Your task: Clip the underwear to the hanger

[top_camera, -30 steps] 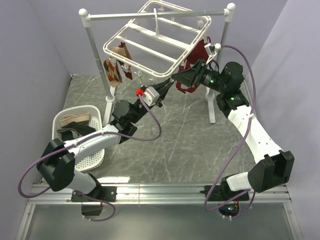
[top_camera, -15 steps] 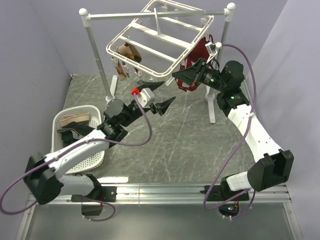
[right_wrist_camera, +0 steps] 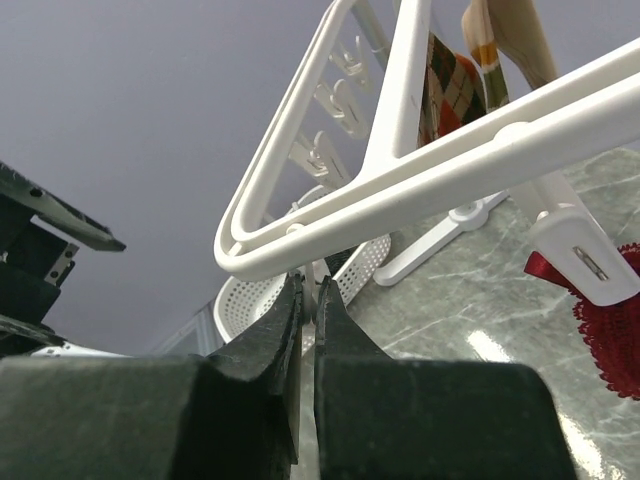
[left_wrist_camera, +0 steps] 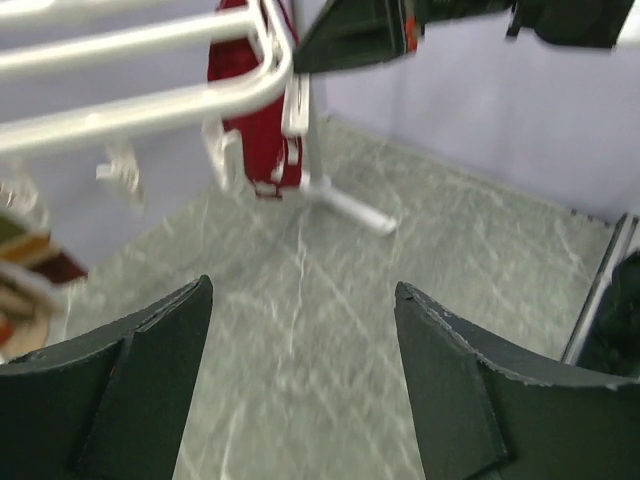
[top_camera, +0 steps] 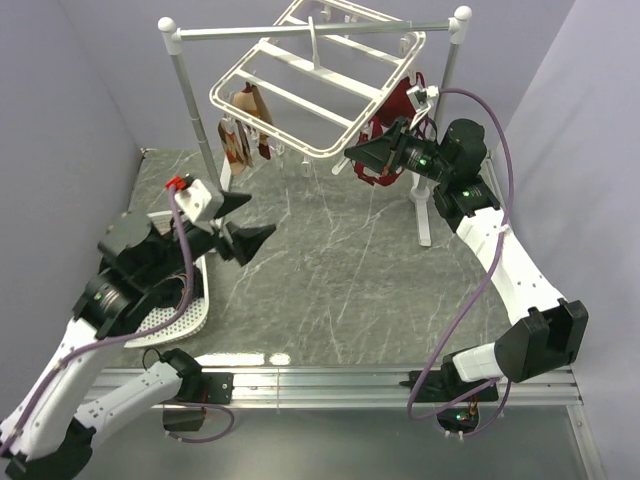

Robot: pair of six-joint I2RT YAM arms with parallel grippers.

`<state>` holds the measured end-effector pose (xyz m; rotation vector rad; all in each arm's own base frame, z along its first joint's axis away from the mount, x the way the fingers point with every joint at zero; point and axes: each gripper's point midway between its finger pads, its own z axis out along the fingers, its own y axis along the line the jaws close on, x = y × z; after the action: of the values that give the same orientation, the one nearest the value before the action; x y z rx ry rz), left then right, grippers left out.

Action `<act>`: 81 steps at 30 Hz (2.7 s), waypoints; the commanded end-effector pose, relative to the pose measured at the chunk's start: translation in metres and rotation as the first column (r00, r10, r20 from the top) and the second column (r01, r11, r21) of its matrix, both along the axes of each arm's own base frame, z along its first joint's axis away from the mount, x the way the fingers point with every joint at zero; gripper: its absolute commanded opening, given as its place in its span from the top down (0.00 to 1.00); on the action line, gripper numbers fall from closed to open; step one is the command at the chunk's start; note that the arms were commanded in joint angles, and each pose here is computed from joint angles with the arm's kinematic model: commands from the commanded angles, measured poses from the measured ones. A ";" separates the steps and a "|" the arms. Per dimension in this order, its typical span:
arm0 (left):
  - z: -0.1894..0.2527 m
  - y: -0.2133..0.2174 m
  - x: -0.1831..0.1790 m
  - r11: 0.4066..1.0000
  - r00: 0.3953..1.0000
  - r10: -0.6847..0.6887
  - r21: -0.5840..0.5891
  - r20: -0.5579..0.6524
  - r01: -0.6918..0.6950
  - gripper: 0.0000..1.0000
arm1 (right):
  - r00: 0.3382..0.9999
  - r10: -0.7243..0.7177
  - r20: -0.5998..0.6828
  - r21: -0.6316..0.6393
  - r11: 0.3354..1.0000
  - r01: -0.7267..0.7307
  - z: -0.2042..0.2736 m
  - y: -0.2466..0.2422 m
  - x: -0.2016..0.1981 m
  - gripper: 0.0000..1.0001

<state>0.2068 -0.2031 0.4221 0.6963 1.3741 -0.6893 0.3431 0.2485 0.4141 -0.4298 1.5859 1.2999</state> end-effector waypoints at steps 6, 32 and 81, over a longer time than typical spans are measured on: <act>-0.069 0.054 -0.032 0.931 0.994 0.070 0.364 -0.088 -0.033 0.20 | 0.999 0.025 0.047 -0.031 0.999 -0.024 0.010 0.001 -0.003 1.00; -0.216 0.197 0.028 0.490 0.965 -0.145 0.832 -0.218 0.261 0.13 | 0.999 0.036 0.020 -0.037 0.999 -0.035 0.005 0.004 0.002 1.00; -0.305 0.237 0.061 0.082 0.799 -0.594 0.982 -0.089 0.170 0.23 | 0.998 0.053 -0.027 -0.041 0.998 -0.055 -0.005 0.007 0.008 1.00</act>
<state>0.2476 0.0405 0.0903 1.8439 1.7738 -0.1372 0.3521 0.2548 0.3972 -0.4716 1.6552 1.3129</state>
